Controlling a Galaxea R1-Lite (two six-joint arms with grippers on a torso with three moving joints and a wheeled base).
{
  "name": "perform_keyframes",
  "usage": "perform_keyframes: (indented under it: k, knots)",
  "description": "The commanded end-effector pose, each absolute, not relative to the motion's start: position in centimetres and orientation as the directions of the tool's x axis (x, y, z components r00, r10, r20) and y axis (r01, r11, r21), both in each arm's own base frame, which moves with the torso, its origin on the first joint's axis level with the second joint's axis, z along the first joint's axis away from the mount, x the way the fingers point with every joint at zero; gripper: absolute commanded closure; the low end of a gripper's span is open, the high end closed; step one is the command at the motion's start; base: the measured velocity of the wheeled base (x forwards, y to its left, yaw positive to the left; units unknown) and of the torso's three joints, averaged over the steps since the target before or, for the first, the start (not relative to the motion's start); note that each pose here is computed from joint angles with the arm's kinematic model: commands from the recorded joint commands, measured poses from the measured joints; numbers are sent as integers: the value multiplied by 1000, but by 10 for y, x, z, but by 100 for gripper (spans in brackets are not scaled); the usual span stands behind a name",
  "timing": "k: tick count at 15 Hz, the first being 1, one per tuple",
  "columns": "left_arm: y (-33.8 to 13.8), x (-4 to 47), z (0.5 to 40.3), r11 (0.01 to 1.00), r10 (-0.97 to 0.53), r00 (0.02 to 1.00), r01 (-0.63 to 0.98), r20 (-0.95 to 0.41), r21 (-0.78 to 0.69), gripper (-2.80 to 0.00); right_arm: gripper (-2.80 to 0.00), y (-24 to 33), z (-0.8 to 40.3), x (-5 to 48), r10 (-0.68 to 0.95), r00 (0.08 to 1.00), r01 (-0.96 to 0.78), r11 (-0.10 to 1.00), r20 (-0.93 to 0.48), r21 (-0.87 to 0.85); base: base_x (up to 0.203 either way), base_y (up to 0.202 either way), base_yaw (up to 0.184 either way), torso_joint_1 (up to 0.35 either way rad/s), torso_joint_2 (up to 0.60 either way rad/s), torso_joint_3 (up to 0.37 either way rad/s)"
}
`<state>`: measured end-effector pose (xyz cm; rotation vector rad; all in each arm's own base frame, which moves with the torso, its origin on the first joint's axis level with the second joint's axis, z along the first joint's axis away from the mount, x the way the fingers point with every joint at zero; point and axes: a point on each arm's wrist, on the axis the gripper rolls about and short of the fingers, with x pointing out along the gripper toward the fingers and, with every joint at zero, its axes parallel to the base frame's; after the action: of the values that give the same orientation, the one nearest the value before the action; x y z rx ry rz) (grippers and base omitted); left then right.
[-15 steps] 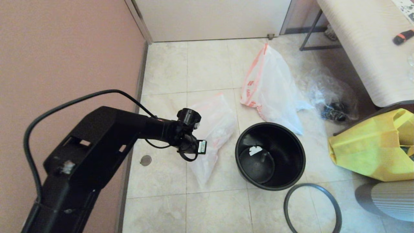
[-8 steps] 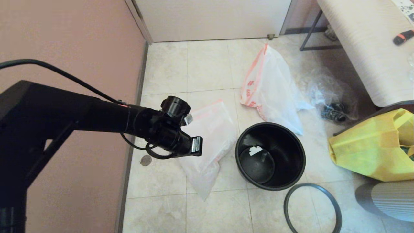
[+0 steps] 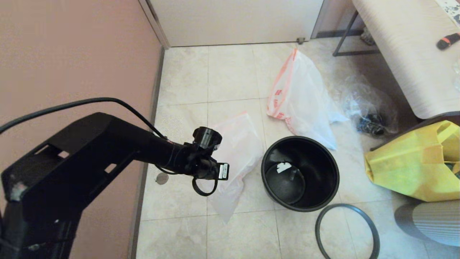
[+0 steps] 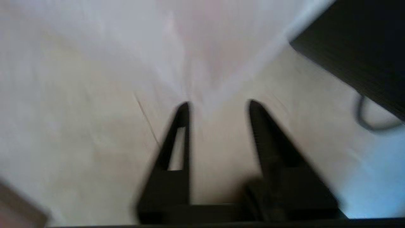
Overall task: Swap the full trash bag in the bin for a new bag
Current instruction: Pick up a new trash bag
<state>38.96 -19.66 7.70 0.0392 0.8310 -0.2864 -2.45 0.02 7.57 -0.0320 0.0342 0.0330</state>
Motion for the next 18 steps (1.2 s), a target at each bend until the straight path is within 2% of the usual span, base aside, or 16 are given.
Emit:
perform_keyframes:
  k: [1,5,11,18]
  knots:
    - [-202,402,41,959,-227,662,281,-714,-44,-280,0,0,76,-24,34,999,-35,999,-37,-32,0,0,0,0,0,0]
    - [-208,408,5,928,-246,726,369,-643,61,-280,0,0,76,-24,34,999,-35,999,-37,-31,0,0,0,0,0,0]
    - [-207,404,-11,918,-249,715,390,-653,78,-280,0,0,76,-24,34,999,-35,999,-37,-32,0,0,0,0,0,0]
    - [-217,464,-50,926,-133,907,258,-401,276,-280,0,0,76,-24,34,999,-35,999,-37,-31,0,0,0,0,0,0]
